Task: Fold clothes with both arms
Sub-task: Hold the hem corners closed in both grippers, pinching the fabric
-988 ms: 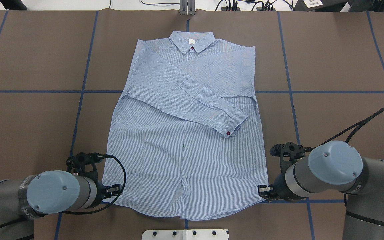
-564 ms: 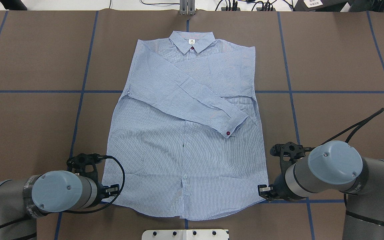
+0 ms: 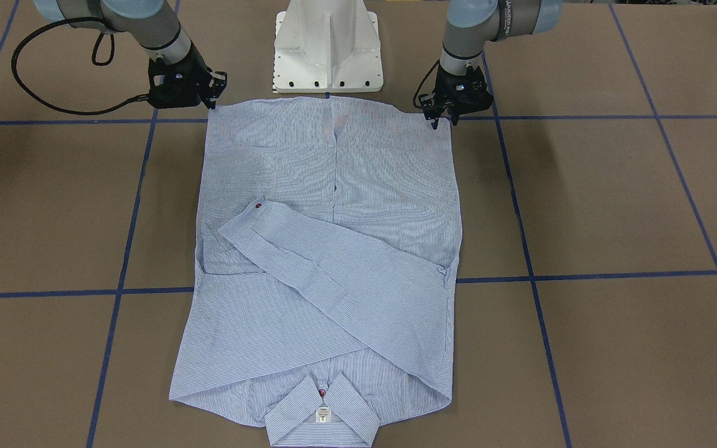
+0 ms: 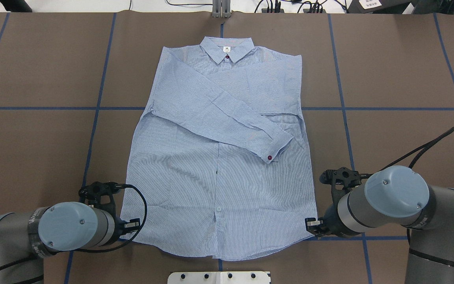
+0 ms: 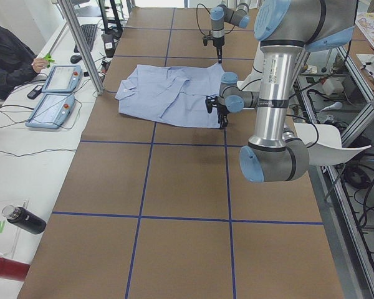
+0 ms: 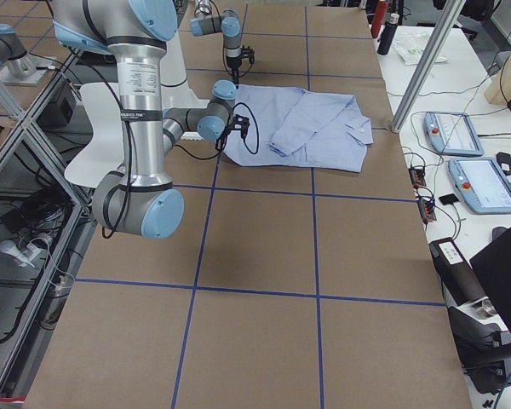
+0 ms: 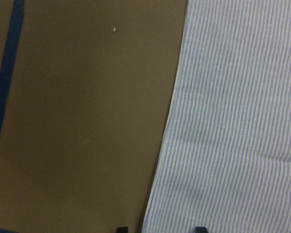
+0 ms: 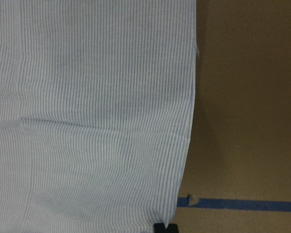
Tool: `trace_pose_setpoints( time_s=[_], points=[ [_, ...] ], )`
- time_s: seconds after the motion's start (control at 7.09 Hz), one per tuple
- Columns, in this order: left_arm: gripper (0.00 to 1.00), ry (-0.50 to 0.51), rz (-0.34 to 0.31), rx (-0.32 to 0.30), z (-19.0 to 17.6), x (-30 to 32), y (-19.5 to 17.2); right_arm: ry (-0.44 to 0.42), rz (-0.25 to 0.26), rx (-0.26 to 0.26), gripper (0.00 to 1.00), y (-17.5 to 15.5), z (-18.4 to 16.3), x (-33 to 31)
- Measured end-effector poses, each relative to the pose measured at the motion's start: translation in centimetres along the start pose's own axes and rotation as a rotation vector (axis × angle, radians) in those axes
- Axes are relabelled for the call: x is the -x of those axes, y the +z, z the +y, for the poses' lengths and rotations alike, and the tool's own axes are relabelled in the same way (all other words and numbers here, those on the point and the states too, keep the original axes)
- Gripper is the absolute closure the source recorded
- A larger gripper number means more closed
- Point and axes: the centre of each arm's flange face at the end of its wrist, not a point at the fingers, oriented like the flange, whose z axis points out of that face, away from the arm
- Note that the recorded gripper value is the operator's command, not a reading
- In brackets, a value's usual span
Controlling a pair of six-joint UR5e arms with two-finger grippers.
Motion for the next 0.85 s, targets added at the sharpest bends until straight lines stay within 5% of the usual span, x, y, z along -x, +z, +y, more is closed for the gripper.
trace_pose_setpoints(
  time_s=[0.56,0.85],
  points=[
    [0.84,0.001,0.007,0.004,0.07,-0.25,-0.26,0.003,0.007,-0.001,1.0,-0.01,-0.15,-0.13],
    [1.0,0.001,0.009,0.005,0.08,-0.28,-0.34,0.004,0.009,-0.003,1.0,-0.06,-0.26,-0.2]
  ],
)
